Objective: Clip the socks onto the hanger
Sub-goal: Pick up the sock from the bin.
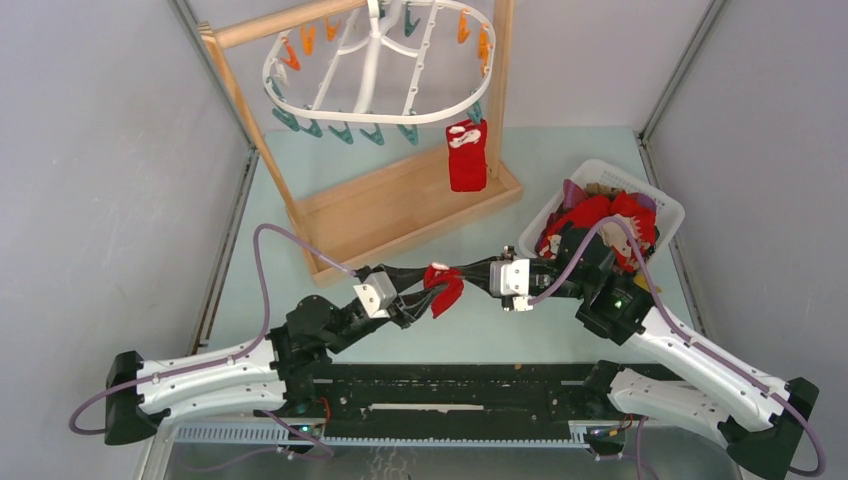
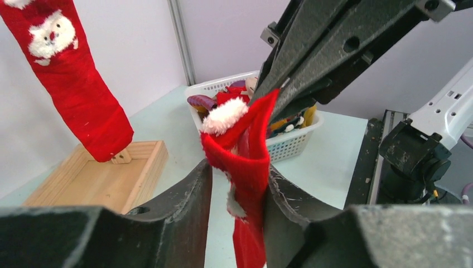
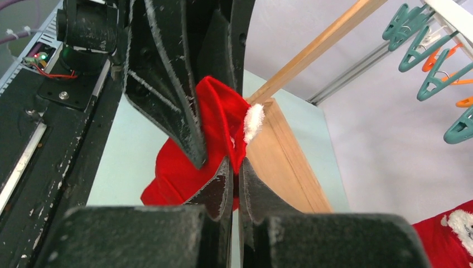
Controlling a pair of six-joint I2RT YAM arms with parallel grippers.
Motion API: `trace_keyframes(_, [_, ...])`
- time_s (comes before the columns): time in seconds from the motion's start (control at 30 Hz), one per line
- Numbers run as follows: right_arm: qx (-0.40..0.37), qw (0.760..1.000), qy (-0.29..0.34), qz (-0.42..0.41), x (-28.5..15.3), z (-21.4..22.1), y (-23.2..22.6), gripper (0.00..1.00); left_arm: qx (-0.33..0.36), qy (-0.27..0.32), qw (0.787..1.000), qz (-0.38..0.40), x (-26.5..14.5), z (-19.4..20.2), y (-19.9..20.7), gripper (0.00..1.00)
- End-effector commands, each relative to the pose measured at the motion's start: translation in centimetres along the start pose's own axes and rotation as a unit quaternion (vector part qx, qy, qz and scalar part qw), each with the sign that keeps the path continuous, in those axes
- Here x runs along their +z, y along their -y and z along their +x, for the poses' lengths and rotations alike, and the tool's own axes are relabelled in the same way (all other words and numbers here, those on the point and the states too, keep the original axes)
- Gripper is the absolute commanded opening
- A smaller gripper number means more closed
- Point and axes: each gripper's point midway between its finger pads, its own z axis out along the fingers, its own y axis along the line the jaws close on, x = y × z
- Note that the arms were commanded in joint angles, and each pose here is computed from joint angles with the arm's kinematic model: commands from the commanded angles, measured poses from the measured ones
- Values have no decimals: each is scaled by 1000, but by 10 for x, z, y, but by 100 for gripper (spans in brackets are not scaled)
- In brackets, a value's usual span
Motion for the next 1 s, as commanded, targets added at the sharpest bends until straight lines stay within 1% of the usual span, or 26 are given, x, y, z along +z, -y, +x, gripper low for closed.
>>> trace_keyframes(0.0, [-44,999,12,9,-3,-19,10,6,-12,40,999,-3,7,-39,-4,39])
trace_keyframes(0.03, [-46,999,12,8,-3,-19,10,6,-11,39,999,-2,8,-39,-4,36])
trace_keyframes(0.07, [-47,999,12,7,-3,-19,9,6,-10,36,999,-2,8,-38,-5,30])
trace_keyframes(0.13, [-49,999,12,7,-3,-19,9,7,-7,28,1000,1,9,-35,-5,10])
trace_keyframes(0.17, [-49,999,12,7,-3,-19,9,7,-5,26,1000,2,9,-34,-5,2])
trace_keyframes(0.2, [-49,999,12,7,-3,-19,9,8,-2,22,1000,4,9,-32,-4,1])
trace_keyframes(0.27, [-48,999,11,8,-3,-19,9,10,3,16,1000,6,8,-27,-5,0])
trace_keyframes(0.3, [-47,999,10,8,-3,-19,9,12,7,15,1000,5,7,-27,-5,0])
trace_keyframes(0.33, [-46,999,10,9,-4,-19,9,18,12,15,1000,4,6,-25,-6,0])
trace_keyframes(0.4, [-39,999,9,12,-5,-19,9,35,28,15,999,-1,2,-21,-9,0])
trace_keyframes(0.47, [-30,999,9,14,-7,-20,10,48,42,22,999,-10,-3,-19,-13,0])
trace_keyframes(0.53, [-11,1000,8,19,-8,-20,10,55,53,36,998,-23,-8,-21,-19,0])
trace_keyframes(0.6, [14,1000,7,21,-9,-18,9,58,57,52,996,-34,-10,-25,-23,0])
trace_keyframes(0.77, [66,997,8,42,-5,-13,14,59,53,75,995,-37,-9,-35,-23,0])
trace_keyframes(0.97, [72,995,31,59,3,-19,24,56,36,96,994,-28,-5,-44,-19,0])
